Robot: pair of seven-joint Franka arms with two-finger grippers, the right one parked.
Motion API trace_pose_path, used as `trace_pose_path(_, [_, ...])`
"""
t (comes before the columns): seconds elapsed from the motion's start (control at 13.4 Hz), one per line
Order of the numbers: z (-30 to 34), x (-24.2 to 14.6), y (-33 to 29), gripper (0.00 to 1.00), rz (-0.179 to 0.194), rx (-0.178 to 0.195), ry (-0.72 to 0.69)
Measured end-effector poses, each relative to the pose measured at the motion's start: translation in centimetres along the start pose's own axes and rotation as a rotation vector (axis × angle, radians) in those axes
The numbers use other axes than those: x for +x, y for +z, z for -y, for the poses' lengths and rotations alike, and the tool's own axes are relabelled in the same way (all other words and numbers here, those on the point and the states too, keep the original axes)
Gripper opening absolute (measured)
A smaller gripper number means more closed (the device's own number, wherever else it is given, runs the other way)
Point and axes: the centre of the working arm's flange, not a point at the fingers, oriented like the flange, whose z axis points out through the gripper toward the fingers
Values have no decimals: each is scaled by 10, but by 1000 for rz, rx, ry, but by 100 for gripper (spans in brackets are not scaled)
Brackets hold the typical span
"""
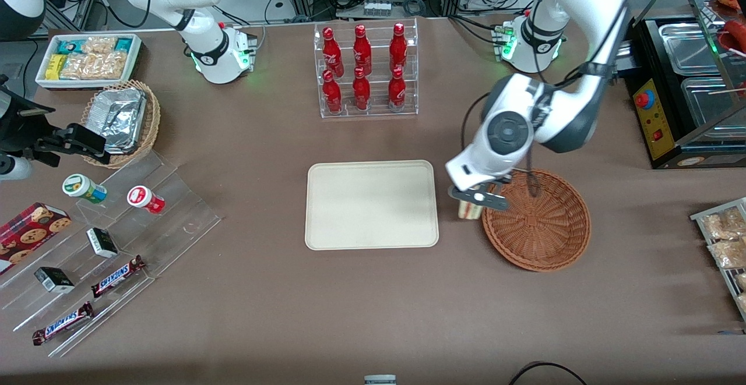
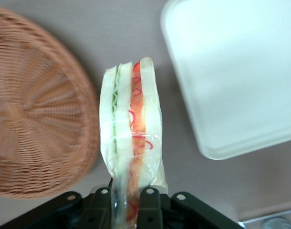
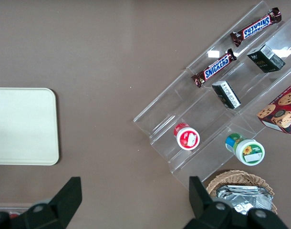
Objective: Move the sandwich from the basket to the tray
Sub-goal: 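Lift the sandwich and carry it over the cream tray, then lower the sandwich onto the tray and open the left gripper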
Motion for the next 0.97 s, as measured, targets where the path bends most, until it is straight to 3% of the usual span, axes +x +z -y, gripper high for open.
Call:
trace_pose_path(0.45, [-83,58,42,17,1,-32,-98])
trace_pose_path(0.97, [-105,97,55,17,-30,-67,-190])
